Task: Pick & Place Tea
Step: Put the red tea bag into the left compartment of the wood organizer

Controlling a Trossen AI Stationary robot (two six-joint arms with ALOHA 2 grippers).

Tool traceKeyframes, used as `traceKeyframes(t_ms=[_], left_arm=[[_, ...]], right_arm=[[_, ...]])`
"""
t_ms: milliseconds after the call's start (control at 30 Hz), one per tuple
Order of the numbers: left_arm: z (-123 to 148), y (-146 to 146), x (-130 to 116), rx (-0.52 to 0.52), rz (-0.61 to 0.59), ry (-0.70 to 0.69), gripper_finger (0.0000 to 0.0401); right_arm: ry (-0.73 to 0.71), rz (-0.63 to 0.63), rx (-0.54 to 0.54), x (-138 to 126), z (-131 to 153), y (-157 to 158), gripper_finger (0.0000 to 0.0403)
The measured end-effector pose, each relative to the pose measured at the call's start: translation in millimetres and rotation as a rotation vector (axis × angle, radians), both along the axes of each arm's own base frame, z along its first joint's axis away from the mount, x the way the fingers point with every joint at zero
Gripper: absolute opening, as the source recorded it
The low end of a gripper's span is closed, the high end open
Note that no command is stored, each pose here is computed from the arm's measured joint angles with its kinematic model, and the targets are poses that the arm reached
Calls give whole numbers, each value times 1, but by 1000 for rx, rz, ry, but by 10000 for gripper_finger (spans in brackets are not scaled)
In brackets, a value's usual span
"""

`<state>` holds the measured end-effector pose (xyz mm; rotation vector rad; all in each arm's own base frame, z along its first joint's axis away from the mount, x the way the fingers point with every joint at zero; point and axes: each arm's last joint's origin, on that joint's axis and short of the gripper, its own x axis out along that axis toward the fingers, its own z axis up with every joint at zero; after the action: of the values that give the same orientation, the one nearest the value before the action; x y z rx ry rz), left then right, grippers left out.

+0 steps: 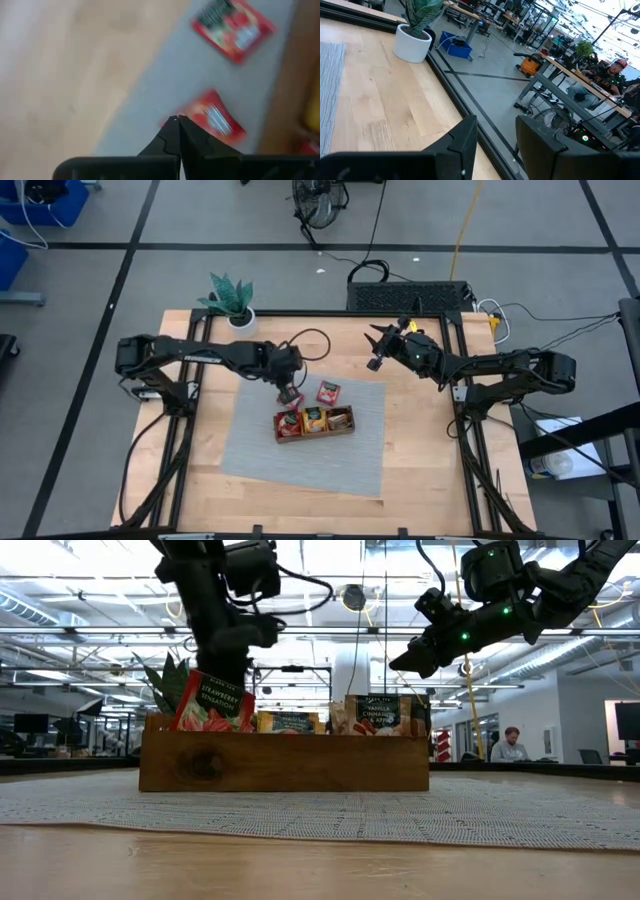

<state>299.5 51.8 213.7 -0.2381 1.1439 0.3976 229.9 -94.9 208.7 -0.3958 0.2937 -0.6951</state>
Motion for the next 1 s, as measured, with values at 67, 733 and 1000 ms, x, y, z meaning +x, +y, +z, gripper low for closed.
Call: traceKeyframes(t_ms=[67,733,1000], left_arm=[[-1,-5,-1,-57,-34,7,6],[-86,-15,38,-128,-290,145,260],[-77,-1,19,-58,-114,272,239]], right_arm=[[0,0,0,0,0,0,123],[-4,0,-1,0,0,0,123],[-4,0,-1,0,0,0,123]])
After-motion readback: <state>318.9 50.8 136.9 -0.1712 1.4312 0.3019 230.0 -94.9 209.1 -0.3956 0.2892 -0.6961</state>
